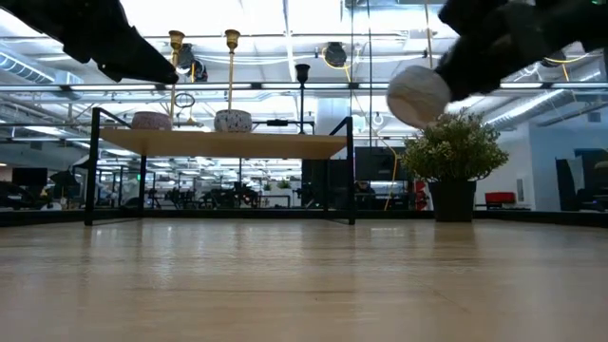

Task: Pick & Place candle stick holders
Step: Put the yellow and blue scented candle on the shelf

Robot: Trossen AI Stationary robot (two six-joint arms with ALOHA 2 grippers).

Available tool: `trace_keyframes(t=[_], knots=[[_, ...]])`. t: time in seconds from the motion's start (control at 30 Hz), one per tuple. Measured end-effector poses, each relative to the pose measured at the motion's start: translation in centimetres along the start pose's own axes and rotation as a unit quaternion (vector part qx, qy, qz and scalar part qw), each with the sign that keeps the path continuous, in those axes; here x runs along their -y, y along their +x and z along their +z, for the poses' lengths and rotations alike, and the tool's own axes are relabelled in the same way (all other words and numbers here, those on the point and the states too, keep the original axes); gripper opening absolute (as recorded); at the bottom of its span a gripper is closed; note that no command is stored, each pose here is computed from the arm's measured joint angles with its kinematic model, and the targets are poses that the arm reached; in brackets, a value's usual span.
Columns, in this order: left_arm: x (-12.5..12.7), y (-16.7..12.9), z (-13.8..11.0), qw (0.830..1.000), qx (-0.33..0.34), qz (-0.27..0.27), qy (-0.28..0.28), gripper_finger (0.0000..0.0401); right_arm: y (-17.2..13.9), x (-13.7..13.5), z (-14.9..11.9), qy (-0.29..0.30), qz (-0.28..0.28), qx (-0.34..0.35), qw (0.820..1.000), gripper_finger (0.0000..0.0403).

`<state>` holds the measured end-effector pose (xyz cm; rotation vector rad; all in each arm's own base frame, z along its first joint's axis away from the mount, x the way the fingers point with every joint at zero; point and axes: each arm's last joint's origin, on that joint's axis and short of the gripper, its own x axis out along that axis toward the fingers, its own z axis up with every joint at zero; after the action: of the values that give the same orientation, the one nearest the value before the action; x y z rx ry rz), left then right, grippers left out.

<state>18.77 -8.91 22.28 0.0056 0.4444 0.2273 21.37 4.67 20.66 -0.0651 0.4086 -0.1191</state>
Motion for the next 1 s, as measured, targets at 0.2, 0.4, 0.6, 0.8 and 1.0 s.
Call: trace_keyframes(t=[0.2, 0.4, 0.6, 0.8, 1.0], knots=[[0.0, 0.0, 0.1, 1.0, 0.006, 0.005, 0.004, 0.0136, 2.2, 0.5, 3.3, -0.062, -0.036, 0.013, 0.997, 0.0001], [0.0, 0.0, 0.1, 1.0, 0.009, 0.01, 0.005, 0.0136, 3.7, 2.4, 7.0, -0.076, -0.156, 0.067, 0.983, 0.0003], [0.0, 0.0, 0.6, 0.999, 0.033, 0.027, 0.011, 0.0136, 6.2, 4.5, 9.1, -0.09, -0.18, 0.07, 0.977, 0.0003], [0.0, 0.0, 0.8, 0.999, 0.039, 0.028, 0.013, 0.0136, 9.2, 6.8, 10.6, -0.105, -0.224, 0.042, 0.968, 0.0003], [0.0, 0.0, 0.8, 0.999, 0.04, 0.027, 0.011, 0.0136, 11.0, 10.7, 10.7, -0.073, -0.282, -0.003, 0.957, 0.0004]])
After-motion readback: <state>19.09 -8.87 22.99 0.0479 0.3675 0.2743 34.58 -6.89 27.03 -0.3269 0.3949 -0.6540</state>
